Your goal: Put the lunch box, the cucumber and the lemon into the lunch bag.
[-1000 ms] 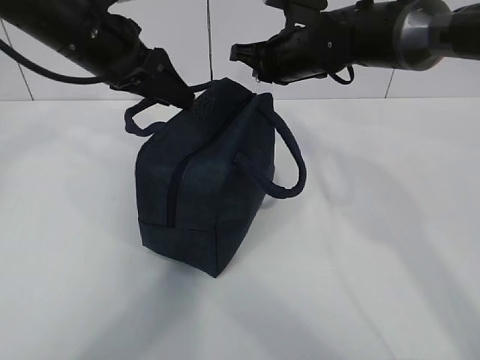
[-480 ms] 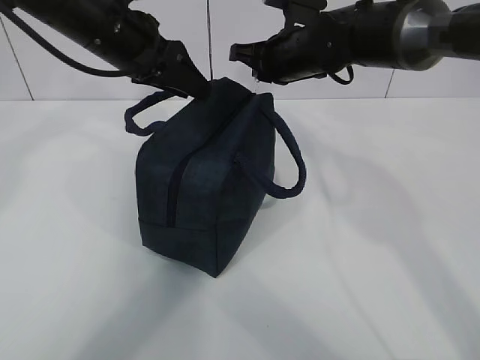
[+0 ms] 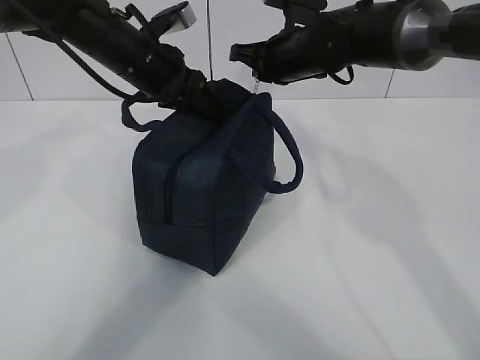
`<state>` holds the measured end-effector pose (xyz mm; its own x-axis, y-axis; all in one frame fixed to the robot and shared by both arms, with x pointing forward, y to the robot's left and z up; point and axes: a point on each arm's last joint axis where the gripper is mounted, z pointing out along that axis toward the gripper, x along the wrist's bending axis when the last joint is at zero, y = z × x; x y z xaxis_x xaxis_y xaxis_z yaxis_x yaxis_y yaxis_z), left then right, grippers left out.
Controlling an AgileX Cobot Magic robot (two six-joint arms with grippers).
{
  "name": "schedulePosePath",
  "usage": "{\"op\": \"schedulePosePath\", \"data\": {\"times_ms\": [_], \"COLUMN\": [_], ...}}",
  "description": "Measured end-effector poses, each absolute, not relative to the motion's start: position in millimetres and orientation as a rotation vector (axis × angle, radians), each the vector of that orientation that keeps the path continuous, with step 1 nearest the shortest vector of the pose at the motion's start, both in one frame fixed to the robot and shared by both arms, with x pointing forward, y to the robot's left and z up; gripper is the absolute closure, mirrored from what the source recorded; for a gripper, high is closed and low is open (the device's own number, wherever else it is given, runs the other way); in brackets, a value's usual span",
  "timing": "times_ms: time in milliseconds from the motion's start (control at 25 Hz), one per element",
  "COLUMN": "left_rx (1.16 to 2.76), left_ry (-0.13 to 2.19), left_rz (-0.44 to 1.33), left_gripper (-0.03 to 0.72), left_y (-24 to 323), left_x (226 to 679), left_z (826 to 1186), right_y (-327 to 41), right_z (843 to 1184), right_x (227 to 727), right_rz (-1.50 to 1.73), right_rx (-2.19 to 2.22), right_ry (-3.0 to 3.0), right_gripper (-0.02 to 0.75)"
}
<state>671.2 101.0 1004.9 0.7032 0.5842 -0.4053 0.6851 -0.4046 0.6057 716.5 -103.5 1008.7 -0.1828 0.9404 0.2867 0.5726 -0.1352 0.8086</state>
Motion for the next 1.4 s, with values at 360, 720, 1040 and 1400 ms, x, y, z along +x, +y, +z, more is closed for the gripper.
{"op": "schedulePosePath", "data": {"times_ms": [360, 720, 1040, 1400], "left_rx": [2.139, 2.191, 2.201, 2.232], "left_ry": [0.949, 0.926, 0.924, 0.919], "left_rz": [-0.177, -0.21, -0.204, -0.182], "left_gripper": [0.696, 0.697, 0.697, 0.697], "left_y": [101, 102, 103, 104], "left_x": [670, 666, 666, 666], "left_z": [1007, 1005, 1004, 1003], "right_y": [-103, -110, -112, -111], "right_z": [1009, 984, 971, 960], "right_x": [717, 723, 726, 727], "right_rz": [1.252, 1.176, 1.14, 1.126], "right_rx": [1.687, 1.737, 1.773, 1.806], "right_ry": [1.741, 1.767, 1.779, 1.786], "right_gripper": [0.738, 0.738, 0.738, 0.738]}}
